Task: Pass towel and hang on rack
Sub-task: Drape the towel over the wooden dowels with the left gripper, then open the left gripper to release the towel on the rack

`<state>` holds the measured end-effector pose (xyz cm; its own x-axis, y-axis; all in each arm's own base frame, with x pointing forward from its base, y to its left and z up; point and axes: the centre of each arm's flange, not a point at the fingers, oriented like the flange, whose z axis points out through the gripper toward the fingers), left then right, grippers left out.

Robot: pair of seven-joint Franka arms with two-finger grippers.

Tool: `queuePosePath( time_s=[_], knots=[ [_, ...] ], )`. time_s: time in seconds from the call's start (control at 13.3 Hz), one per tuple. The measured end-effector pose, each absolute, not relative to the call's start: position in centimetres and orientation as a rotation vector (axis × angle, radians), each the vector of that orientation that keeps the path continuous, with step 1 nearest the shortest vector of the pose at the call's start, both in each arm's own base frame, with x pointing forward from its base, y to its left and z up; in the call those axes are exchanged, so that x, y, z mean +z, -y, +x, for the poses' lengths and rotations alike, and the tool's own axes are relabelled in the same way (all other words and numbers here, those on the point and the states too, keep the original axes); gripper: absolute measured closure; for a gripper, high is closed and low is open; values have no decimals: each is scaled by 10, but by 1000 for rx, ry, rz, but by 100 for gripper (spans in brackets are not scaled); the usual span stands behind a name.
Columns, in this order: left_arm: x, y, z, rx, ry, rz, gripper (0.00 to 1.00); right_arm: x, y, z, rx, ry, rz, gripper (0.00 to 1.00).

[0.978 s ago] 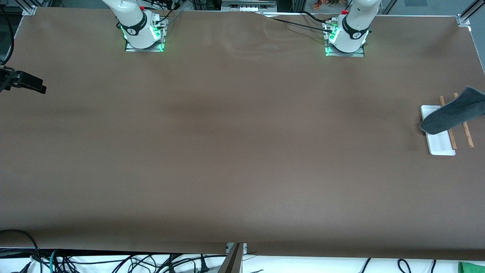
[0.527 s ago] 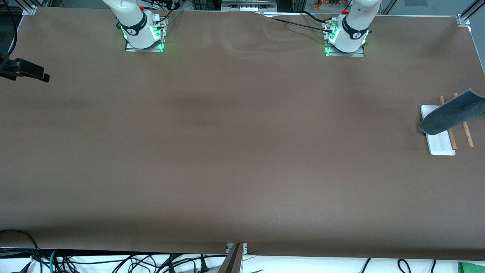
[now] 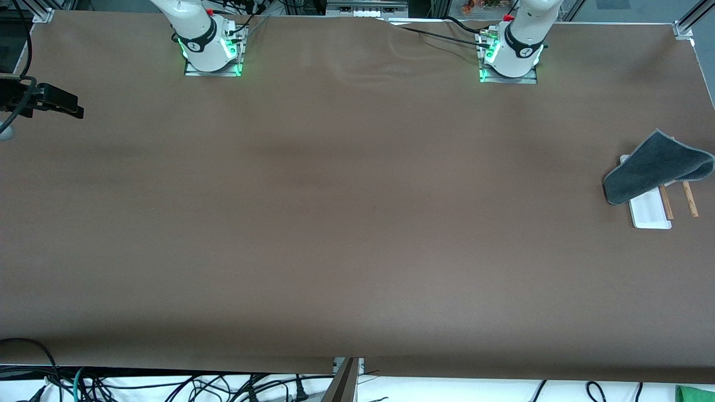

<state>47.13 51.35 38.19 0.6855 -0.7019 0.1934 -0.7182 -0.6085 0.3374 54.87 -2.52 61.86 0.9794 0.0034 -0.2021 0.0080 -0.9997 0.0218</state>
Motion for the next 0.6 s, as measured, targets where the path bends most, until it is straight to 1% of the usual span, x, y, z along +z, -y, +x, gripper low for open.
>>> queuePosePath(
  time_s=[0.3, 0.6],
  knots=[
    [389, -512, 471, 58, 1112, 2504, 0, 613, 23, 552, -325, -18, 3102, 0],
    [445, -493, 478, 65, 1069, 2568, 0, 611, 23, 554, -324, -18, 3102, 0]
  ],
)
